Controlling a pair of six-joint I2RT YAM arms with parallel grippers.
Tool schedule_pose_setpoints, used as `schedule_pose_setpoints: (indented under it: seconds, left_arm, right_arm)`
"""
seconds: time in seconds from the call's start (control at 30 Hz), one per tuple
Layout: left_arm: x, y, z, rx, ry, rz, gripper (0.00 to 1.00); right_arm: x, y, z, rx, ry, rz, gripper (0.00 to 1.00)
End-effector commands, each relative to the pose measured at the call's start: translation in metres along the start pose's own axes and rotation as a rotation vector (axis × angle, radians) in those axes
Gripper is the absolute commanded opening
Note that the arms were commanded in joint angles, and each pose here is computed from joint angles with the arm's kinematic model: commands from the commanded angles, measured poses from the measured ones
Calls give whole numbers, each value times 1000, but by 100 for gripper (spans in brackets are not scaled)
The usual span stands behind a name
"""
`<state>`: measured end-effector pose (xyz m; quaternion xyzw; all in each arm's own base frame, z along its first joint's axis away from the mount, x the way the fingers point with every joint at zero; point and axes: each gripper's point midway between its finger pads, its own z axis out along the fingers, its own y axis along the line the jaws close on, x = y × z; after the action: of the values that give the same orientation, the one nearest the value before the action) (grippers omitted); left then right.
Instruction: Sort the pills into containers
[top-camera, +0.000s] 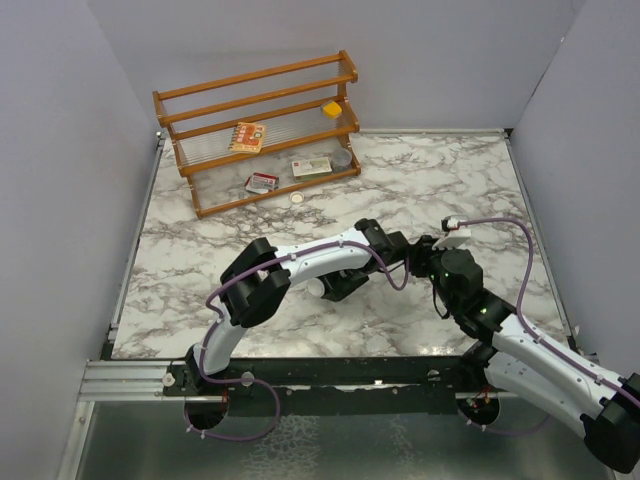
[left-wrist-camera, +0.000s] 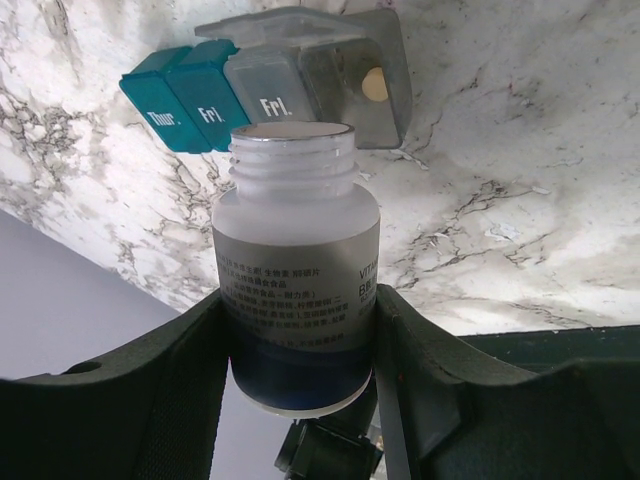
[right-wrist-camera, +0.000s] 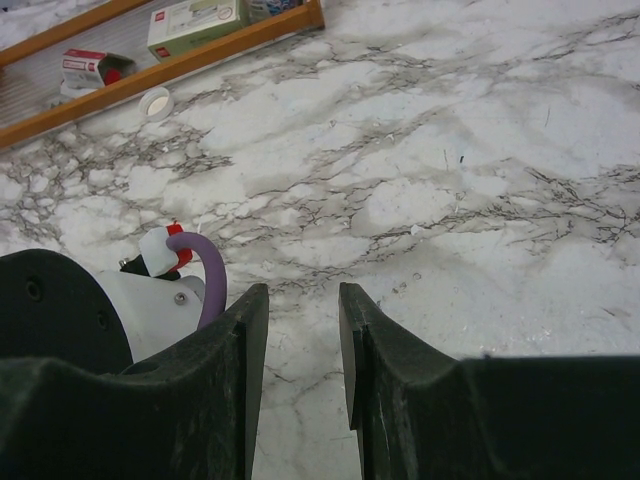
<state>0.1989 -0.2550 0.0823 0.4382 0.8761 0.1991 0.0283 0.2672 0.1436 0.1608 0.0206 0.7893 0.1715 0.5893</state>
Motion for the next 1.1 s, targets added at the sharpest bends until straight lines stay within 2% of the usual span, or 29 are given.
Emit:
schedule_pose_setpoints:
  seconds: [0.0,0.57,0.87,1.07]
  left_arm:
    - [-1,-19,-6,54,-20,45,0]
    - [8,-18,-5,37,-4,42,0]
    - [-1,-11,-16,19,-80,-3,0]
    - [-11,-3,-39,45,-204,-77,0]
  right_arm:
    - [-15,16,1,-64,-47,36,35]
    - [-13,16,1,-65,-39,32,35]
    - [-15,16,-2,-67,-42,29,35]
    - [-17,16,-2,-67,-45,28,35]
